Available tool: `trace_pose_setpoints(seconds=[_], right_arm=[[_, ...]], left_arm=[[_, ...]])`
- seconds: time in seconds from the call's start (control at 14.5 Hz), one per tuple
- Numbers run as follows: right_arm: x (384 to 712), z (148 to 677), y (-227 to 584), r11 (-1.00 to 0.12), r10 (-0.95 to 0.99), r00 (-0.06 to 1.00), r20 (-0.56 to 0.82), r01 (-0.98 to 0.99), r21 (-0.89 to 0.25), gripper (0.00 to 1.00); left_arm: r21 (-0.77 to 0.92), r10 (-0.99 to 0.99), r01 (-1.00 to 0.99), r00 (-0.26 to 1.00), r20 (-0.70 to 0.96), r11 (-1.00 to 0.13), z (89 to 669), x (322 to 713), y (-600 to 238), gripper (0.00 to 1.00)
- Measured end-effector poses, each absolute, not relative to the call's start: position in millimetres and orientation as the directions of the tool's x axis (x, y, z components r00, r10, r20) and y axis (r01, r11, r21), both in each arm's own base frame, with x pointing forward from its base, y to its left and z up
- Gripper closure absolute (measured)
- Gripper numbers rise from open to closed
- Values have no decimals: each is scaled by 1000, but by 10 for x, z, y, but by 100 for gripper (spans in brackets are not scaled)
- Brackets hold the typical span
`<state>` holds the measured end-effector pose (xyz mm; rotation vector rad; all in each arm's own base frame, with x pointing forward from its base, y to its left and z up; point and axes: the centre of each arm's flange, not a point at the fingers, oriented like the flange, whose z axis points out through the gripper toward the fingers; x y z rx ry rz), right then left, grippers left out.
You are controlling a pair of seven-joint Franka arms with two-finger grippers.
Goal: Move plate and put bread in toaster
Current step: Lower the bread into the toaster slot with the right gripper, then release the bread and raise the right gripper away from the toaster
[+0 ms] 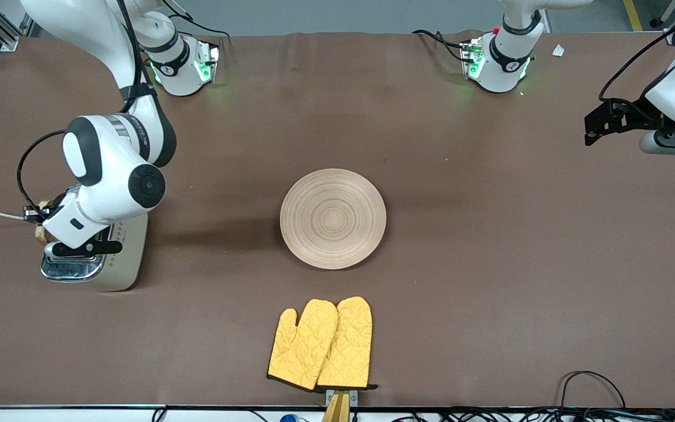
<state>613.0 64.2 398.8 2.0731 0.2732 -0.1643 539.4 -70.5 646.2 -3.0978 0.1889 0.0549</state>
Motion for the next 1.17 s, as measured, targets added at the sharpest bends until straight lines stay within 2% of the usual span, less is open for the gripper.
trace_pose_setpoints(seconds=[1.03,1.17], right_arm=[[6152,3638,776,-477,117,970,-215,245,844,96],[6164,3599,788,-488,110,972,-206,234,841,94]], left_arm=[[-23,-103,-104,994,-37,-994,6467,5404,-617,0],[-20,-103,-104,994,-37,-994,6467,5404,-619,0]])
